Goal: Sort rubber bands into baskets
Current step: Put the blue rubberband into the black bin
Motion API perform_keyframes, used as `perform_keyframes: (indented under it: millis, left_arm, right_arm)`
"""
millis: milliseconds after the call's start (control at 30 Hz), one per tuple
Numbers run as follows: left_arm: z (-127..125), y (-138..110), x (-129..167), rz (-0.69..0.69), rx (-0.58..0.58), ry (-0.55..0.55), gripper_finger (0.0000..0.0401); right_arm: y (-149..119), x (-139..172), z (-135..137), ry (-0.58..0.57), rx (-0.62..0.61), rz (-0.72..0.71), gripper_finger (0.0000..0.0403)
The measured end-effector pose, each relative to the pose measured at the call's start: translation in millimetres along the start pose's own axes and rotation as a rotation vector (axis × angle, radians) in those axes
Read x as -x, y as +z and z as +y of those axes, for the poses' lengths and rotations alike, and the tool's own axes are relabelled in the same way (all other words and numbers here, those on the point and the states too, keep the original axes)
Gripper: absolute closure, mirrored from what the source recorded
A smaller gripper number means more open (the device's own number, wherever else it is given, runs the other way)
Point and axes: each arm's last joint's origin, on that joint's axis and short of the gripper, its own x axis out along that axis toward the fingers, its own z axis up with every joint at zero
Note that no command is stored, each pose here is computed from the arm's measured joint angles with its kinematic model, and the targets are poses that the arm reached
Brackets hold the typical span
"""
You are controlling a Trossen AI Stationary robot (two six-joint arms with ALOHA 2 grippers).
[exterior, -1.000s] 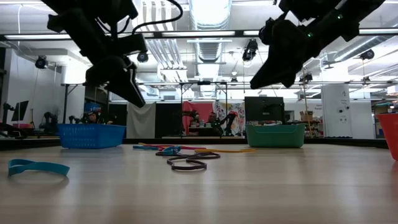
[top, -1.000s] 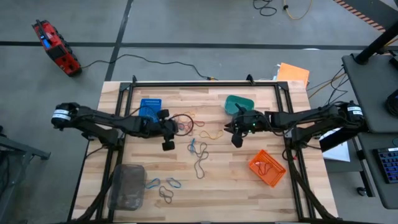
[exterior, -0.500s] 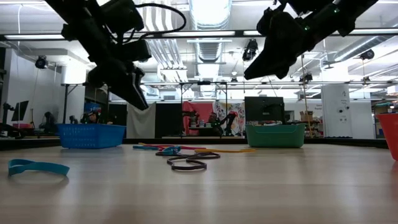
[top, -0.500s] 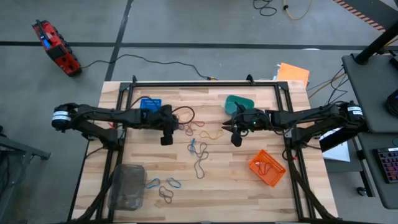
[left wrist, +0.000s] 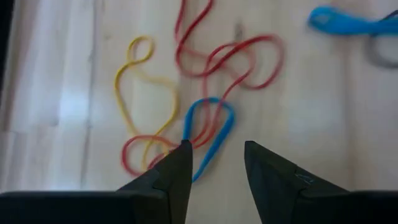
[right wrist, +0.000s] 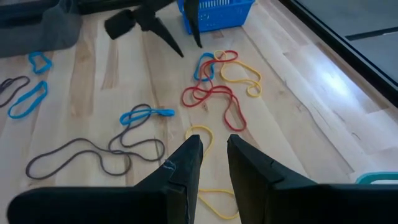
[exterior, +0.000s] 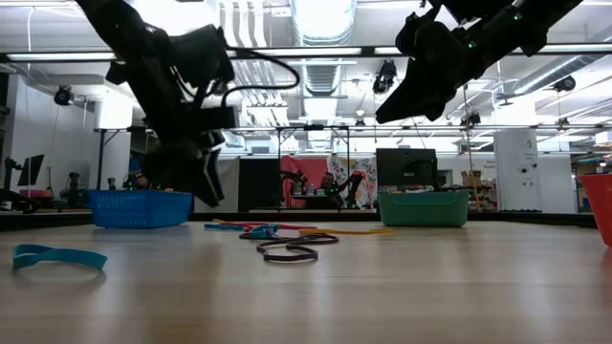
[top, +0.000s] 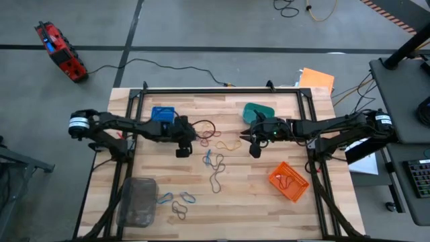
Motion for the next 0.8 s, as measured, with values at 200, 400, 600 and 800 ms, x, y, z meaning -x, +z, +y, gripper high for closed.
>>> perform_keyframes:
  millis: [200,400,600,800]
  left_arm:
    - [2.5,-4.6,-11.3,0.054,-0.002,0.013,0.0248]
    - [6.6,-9.4,-22.7,0.094,-0.006,-0.008,0.0246]
    - [9.9,-12.2,-29.6,0.108,-0.014,-0.032,0.0246]
    - [11.3,-12.8,-34.0,0.104,-0.006,-0.068,0.0246]
  right_arm:
    - [-0.2,-0.1,0.0,0.000,0.004,0.001,0.0330]
    - [-0.3,-0.1,0.0,0.001,0.004,0.001,0.0330]
    - [-0.6,-0.2,0.0,0.001,0.004,0.002,0.0330]
    - [-3.5,-0.7,-0.3,0.002,0.005,0.009,0.0330]
